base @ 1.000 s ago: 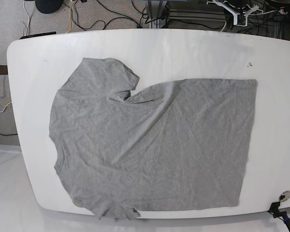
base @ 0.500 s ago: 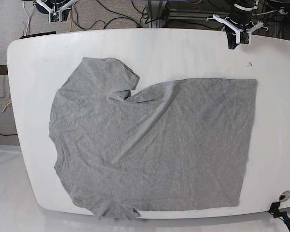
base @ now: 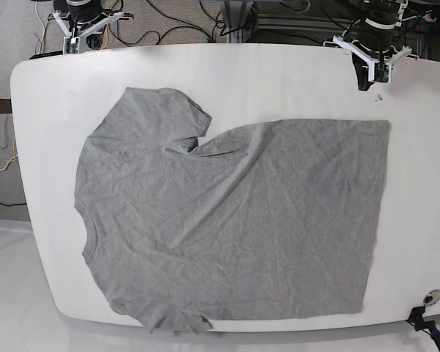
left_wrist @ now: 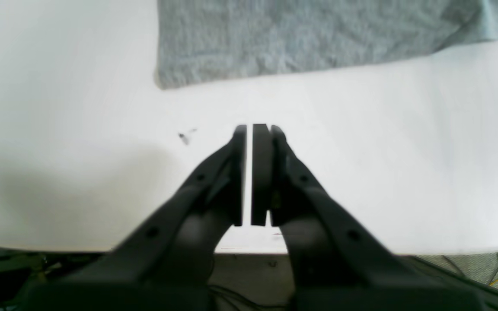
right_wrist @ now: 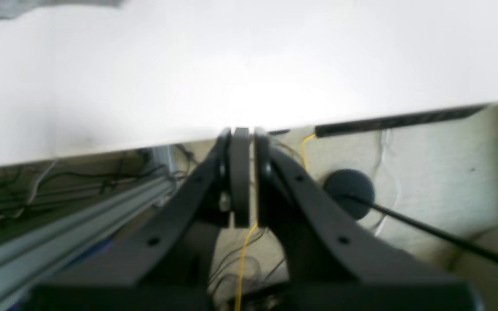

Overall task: Fold the T-shirt properly
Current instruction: 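Lower both grippers toward the grey T-shirt's collar-side edge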

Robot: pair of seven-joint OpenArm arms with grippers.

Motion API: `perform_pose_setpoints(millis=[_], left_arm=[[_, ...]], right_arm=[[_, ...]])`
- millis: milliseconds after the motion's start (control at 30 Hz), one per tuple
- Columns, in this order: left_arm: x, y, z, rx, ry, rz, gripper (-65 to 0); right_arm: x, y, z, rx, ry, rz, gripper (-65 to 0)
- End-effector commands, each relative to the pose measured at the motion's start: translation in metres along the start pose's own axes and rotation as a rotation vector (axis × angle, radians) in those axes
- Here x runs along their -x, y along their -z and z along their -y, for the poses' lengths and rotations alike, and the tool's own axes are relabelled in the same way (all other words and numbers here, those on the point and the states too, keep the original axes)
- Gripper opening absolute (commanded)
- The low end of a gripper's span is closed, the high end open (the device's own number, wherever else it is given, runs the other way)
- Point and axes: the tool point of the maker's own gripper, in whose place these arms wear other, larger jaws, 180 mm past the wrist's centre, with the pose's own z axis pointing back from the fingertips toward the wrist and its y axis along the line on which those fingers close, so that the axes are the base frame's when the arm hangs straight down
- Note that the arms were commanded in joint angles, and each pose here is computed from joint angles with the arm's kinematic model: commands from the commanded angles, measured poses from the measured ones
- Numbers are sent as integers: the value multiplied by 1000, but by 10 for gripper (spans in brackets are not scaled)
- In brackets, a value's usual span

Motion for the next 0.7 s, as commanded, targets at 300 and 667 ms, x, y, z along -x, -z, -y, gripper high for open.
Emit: perform_pose_setpoints(millis=[300, 667], left_arm=[[-29, 20, 7, 11, -33, 71, -650], [-41, 50, 17, 61, -110, 73, -573]], right_arm=[[-23, 3, 5, 38, -29, 82, -648], [-31, 6, 4, 46, -28, 103, -650]])
